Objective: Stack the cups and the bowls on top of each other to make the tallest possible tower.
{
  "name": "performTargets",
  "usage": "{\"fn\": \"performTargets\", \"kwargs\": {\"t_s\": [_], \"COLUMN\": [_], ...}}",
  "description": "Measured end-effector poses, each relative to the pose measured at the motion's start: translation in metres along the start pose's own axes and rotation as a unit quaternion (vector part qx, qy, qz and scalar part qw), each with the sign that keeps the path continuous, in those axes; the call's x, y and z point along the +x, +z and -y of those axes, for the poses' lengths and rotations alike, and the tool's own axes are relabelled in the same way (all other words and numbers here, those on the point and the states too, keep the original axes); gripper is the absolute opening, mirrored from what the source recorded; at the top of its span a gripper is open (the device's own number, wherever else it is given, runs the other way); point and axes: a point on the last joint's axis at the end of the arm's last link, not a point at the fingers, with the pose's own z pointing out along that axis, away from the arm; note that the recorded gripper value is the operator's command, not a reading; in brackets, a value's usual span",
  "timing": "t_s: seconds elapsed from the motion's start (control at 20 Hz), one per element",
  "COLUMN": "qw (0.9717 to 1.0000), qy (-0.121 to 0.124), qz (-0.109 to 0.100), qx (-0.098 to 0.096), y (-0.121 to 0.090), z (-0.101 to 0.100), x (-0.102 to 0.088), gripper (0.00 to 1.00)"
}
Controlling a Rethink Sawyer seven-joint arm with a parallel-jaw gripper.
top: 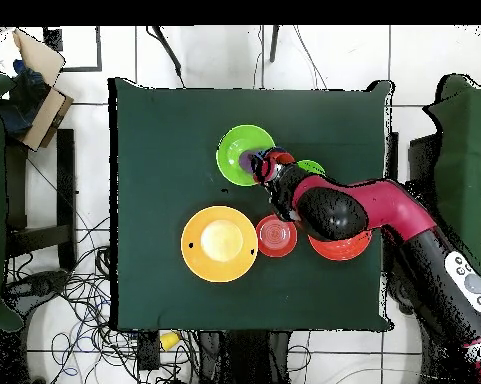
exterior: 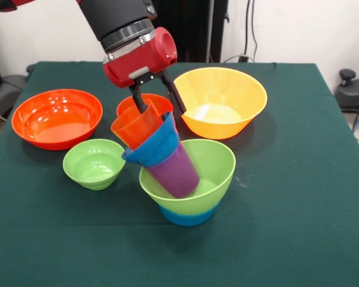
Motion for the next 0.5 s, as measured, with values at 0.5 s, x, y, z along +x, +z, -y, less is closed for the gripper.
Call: {"fn": "performTargets", "kwargs": {"t_s": [0.5], "qw": [0.9998], "qy": [-0.017], "qz": [0.005], "qx": [-0.006], "y": [0.021], "z": [-0.035], "x": [-0.013], "gripper": [1.00]}}
